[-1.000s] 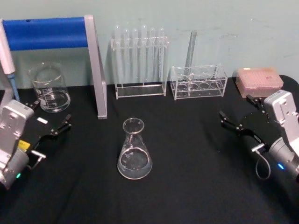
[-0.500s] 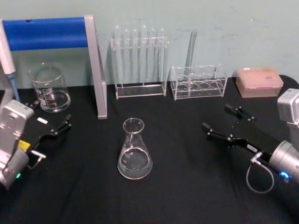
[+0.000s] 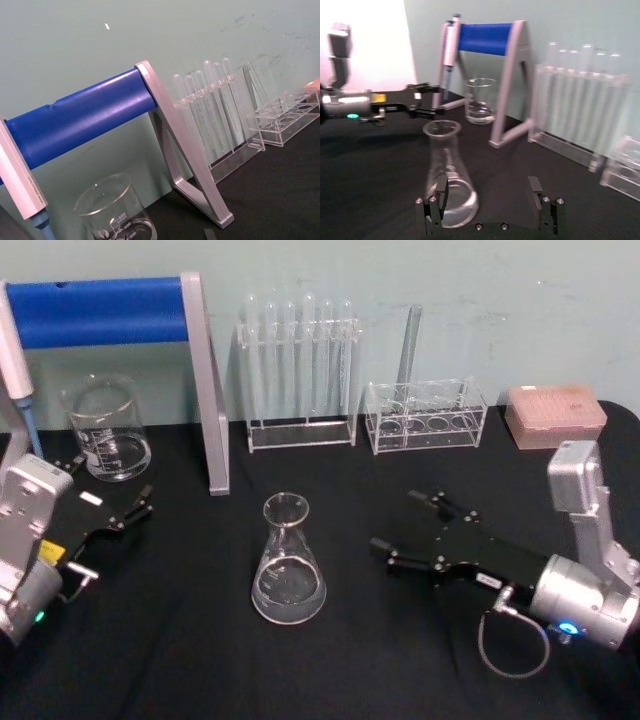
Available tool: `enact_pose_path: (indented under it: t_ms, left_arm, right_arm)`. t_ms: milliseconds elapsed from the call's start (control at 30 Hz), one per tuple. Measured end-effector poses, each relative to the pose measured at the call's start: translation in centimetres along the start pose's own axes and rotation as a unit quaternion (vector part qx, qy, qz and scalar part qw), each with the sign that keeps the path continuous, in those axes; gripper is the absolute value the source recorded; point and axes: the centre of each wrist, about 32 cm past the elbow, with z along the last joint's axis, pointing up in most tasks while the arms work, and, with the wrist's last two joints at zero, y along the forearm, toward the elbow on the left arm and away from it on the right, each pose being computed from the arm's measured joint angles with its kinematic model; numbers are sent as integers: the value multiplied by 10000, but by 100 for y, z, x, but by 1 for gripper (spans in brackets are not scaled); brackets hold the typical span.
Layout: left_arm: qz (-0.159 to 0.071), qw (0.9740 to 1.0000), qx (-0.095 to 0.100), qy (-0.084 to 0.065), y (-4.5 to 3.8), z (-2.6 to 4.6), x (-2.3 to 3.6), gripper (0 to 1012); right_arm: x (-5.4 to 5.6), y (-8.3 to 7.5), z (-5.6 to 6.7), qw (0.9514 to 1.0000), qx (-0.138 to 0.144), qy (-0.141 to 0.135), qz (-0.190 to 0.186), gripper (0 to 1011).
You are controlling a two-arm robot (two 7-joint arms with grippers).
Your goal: Grasp the erlenmeyer flask with one hand, shake it three times, then place it back.
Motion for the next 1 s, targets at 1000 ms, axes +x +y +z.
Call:
enact_pose_path:
  t_ms: [1000]
  left_arm:
    - [0, 10000, 0, 0, 0, 0, 0, 1001]
  right_arm:
    - [-7, 650, -64, 9947, -29, -215, 1002, 1002]
